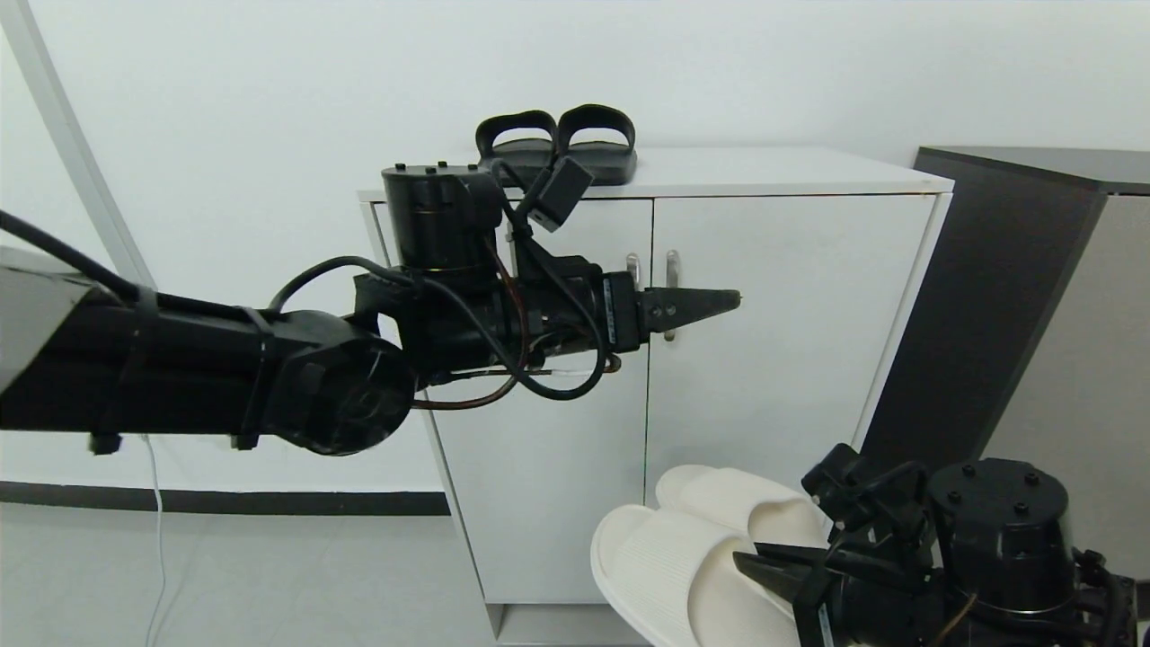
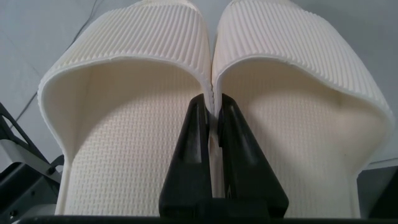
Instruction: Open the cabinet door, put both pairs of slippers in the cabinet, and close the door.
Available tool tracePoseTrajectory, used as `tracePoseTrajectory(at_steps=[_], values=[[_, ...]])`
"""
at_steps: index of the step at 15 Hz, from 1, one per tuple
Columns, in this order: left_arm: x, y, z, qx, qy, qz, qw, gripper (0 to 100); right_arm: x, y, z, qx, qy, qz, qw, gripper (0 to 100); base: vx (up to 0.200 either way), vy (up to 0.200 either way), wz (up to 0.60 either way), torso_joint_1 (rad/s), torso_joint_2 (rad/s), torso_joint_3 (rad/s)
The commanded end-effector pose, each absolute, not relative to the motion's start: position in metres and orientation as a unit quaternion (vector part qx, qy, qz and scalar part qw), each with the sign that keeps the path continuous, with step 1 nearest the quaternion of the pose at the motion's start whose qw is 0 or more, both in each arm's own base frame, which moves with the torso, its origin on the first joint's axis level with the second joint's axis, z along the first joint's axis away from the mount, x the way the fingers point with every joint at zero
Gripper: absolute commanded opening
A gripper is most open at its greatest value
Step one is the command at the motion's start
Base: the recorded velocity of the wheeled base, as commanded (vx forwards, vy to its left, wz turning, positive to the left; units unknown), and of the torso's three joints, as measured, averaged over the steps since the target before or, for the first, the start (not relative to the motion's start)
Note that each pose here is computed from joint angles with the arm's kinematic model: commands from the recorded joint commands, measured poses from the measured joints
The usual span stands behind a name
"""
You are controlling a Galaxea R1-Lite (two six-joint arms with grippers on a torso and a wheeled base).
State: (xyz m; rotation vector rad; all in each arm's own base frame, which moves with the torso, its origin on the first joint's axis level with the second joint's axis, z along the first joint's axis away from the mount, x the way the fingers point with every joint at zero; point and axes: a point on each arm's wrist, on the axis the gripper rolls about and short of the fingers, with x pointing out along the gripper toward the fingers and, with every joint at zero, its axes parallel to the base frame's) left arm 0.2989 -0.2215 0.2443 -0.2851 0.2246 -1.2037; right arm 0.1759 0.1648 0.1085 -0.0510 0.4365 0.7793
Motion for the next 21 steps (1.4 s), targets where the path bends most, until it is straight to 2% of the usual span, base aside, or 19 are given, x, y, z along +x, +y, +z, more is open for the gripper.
tracePoseTrajectory(at_steps=[1,9,19,20,21], values=[[0.322,-0.230,0.233,-0.135,0.119,-0.551,0.815,100,0.176,0.165,0.108,-0.025,0.212,0.377,0.901,0,0.000,0.000,0.00,0.000,0.00,0.000],[0.356,-0.237,0.232,-0.138,0.125,-0.476,0.859,100,0.177,0.166,0.108,-0.025,0.213,0.378,0.901,0,0.000,0.000,0.00,0.000,0.00,0.000],[0.374,-0.246,0.222,-0.137,0.137,-0.467,0.863,100,0.178,0.167,0.104,-0.027,0.220,0.377,0.899,0,0.000,0.000,0.00,0.000,0.00,0.000],[0.374,-0.246,0.221,-0.137,0.139,-0.466,0.863,0,0.177,0.167,0.103,-0.028,0.221,0.379,0.898,0,0.000,0.000,0.00,0.000,0.00,0.000],[0.374,-0.246,0.221,-0.137,0.139,-0.466,0.863,0,0.177,0.168,0.103,-0.028,0.221,0.379,0.898,0,0.000,0.000,0.00,0.000,0.00,0.000]])
